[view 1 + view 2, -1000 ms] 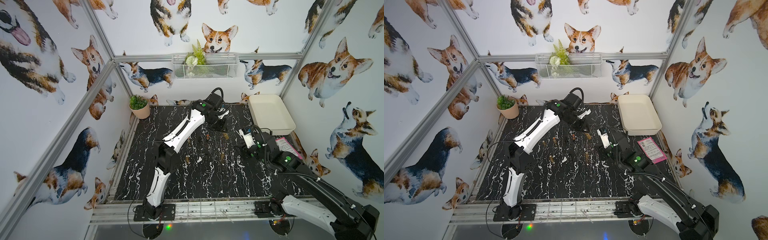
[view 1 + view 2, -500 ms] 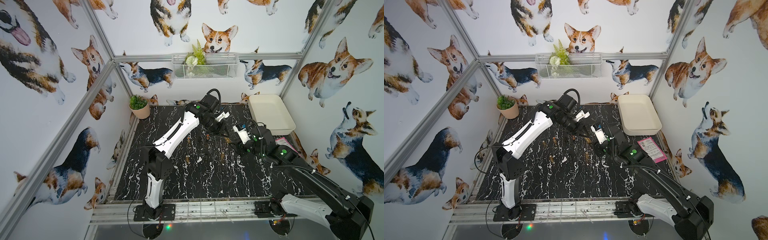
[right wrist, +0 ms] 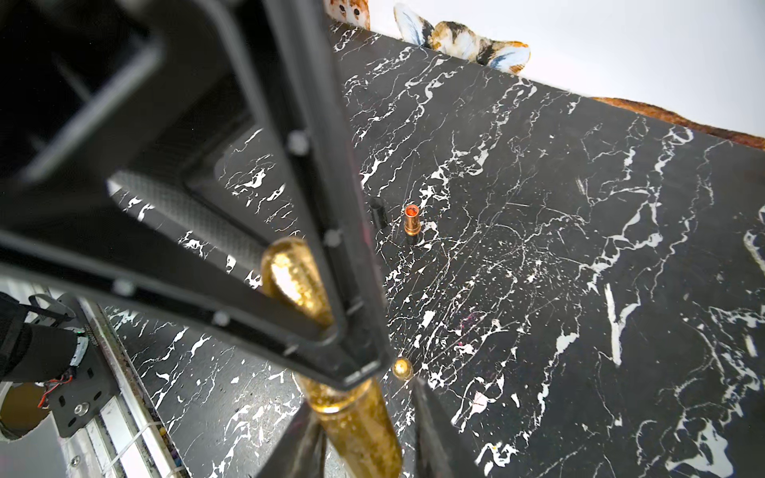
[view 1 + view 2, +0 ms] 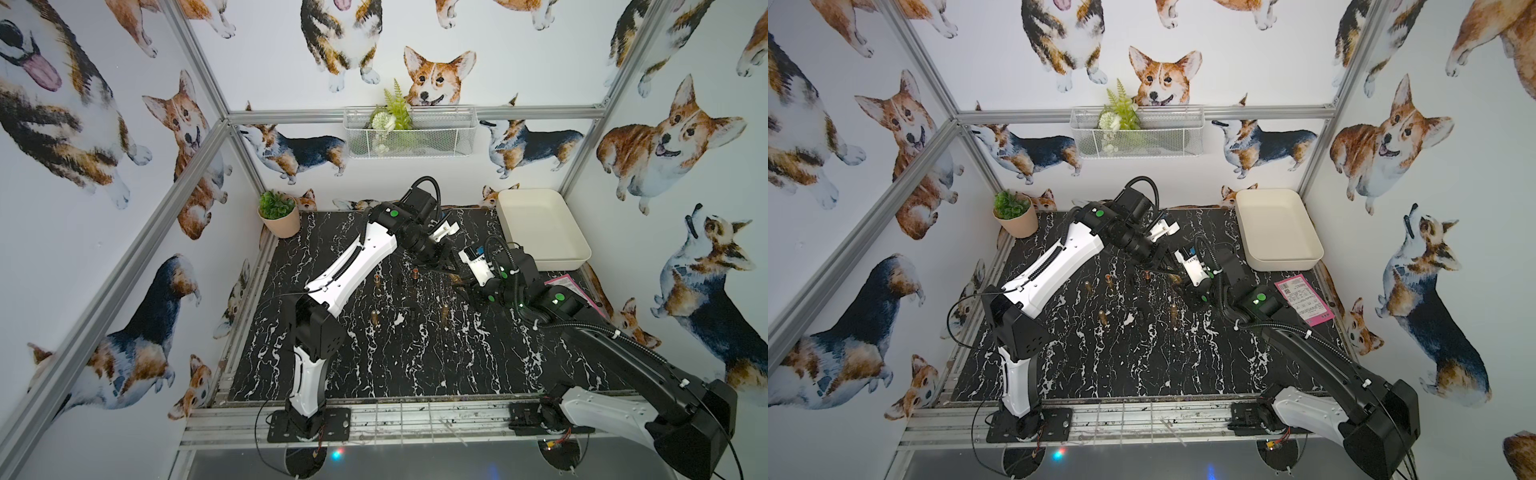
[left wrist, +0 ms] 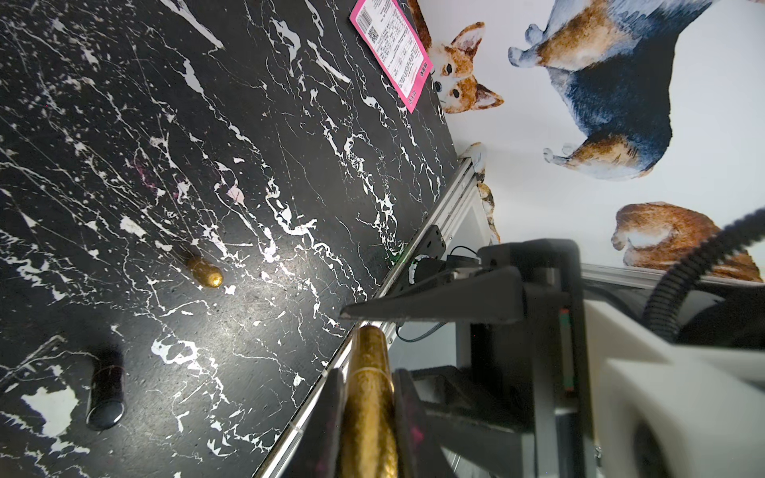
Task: Open the lipstick cap
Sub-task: Open the cover of the lipstick.
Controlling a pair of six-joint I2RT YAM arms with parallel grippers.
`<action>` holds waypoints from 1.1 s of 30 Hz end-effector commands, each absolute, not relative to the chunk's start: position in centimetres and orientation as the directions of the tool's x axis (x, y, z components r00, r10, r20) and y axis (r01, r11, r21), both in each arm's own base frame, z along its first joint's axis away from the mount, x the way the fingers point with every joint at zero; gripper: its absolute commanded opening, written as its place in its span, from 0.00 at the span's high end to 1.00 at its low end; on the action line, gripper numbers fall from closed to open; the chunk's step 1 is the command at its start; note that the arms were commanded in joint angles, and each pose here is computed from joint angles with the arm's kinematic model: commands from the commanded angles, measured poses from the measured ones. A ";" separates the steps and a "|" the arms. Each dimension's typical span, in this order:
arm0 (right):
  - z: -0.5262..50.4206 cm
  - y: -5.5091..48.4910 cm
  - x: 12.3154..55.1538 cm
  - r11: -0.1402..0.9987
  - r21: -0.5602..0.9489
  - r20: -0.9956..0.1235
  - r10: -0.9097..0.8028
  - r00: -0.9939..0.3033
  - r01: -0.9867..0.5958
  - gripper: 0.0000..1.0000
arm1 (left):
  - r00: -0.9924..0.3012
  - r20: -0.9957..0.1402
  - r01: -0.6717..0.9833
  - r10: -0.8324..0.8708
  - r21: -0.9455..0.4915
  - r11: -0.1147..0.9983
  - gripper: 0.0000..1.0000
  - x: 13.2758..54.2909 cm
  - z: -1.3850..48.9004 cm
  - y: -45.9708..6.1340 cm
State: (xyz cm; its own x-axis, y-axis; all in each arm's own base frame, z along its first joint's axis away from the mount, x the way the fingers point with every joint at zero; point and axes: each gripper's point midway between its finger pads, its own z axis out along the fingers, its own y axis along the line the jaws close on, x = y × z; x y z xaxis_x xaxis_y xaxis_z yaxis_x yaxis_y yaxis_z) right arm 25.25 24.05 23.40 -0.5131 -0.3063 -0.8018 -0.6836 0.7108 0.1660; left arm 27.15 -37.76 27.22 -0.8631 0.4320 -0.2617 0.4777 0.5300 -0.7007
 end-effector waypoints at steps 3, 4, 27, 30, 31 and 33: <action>24.2 24.8 25.4 0.685 0.168 -0.818 -0.305 -0.489 -0.709 0.78 | -0.860 -0.261 0.478 0.439 -0.712 0.514 1.00 27.2 27.3 -37.8; 24.1 24.8 25.4 0.684 0.168 -0.817 -0.307 -0.488 -0.710 0.81 | -0.862 -0.257 0.475 0.438 -0.713 0.516 1.00 27.3 27.1 -37.8; 22.4 23.5 23.7 0.702 0.217 -0.786 -0.286 -0.548 -0.678 1.00 | -0.896 -0.306 0.441 0.321 -0.687 0.578 1.00 31.7 27.9 -35.8; 22.4 23.2 23.6 0.709 0.216 -0.784 -0.284 -0.551 -0.672 1.00 | -0.896 -0.316 0.443 0.312 -0.674 0.590 1.00 32.2 27.9 -35.6; 22.6 23.1 23.5 0.712 0.214 -0.788 -0.278 -0.550 -0.668 1.00 | -0.896 -0.325 0.445 0.303 -0.662 0.604 1.00 32.6 27.8 -35.6; 23.1 22.7 23.4 0.722 0.213 -0.796 -0.263 -0.546 -0.659 1.00 | -0.897 -0.337 0.440 0.286 -0.633 0.637 1.00 33.5 27.1 -35.4</action>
State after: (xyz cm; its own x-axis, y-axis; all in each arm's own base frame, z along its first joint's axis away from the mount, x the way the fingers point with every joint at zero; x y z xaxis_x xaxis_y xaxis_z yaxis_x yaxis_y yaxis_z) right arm 23.51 23.19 22.45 -0.5423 -0.2920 -0.7878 -0.6785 0.7052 0.2057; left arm 31.96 -35.75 27.70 -0.8968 0.3177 -0.3077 0.4410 0.5889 -0.6773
